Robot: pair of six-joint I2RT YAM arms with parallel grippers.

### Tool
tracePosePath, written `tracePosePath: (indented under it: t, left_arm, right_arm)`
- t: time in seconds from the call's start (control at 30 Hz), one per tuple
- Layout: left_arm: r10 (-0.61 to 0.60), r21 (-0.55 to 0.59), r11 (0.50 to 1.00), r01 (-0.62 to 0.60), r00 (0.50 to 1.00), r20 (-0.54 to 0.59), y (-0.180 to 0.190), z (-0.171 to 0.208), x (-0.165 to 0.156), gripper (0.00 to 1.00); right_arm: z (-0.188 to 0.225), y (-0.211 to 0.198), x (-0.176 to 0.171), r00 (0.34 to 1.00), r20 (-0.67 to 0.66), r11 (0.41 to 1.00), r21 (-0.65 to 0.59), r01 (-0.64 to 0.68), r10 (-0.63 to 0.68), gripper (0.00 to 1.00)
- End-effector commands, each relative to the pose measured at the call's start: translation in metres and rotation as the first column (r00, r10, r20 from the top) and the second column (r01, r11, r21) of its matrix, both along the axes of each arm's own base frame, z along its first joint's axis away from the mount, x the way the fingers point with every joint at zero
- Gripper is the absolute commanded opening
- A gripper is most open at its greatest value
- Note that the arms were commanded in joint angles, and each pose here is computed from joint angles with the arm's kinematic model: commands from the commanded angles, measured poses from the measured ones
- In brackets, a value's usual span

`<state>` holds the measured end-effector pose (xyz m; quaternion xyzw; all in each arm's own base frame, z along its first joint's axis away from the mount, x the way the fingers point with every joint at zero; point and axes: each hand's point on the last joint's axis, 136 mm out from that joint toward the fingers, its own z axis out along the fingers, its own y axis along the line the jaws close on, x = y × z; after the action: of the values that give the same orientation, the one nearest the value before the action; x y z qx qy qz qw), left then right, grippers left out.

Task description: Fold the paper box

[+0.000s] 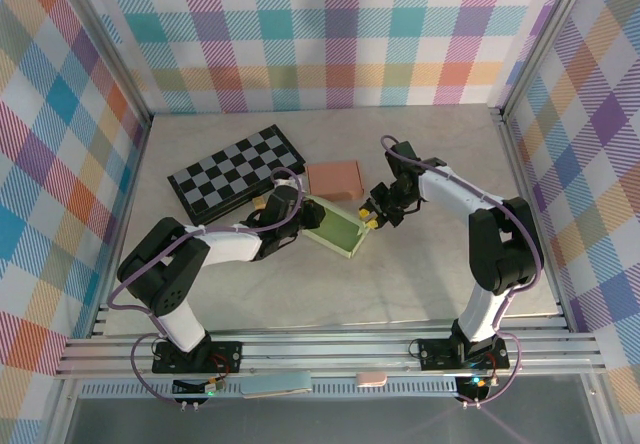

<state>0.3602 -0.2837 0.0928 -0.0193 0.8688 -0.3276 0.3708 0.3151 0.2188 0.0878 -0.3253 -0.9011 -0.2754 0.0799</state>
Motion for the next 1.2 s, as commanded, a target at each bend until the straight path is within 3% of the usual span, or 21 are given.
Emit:
tracePosePath:
  t: [0.0,0.23,0.4,0.7,1.17]
  left_arm:
    - [-0.071,-0.107,0.992,0.065,0.996,-0.051,-0.022,0.018,-0.008,0.17]
    - [-0.042,-0.058,0.998,0.035,0.992,-0.120,-0.007,-0.005,-0.020,0.18]
    - [-0.032,-0.035,0.999,0.028,0.989,-0.142,0.000,-0.005,-0.027,0.30]
    - [-0.039,-0.034,0.999,0.033,0.974,-0.224,0.008,-0.011,-0.048,0.37]
    - [-0.039,-0.050,0.998,0.026,0.963,-0.268,0.013,-0.005,-0.060,0.45]
  right_arm:
    - [0.010,0.007,0.004,0.998,0.058,1.000,0.009,-0.025,0.024,0.21]
    - [0.008,0.007,0.002,0.994,0.086,0.998,-0.033,-0.060,0.062,0.20]
    - [0.006,0.007,-0.004,0.986,0.119,0.990,-0.093,-0.105,0.115,0.19]
    - [0.000,0.006,-0.010,0.977,0.161,0.978,-0.179,-0.110,0.139,0.17]
    - [0.002,0.023,-0.010,0.975,0.166,0.979,-0.166,-0.118,0.146,0.17]
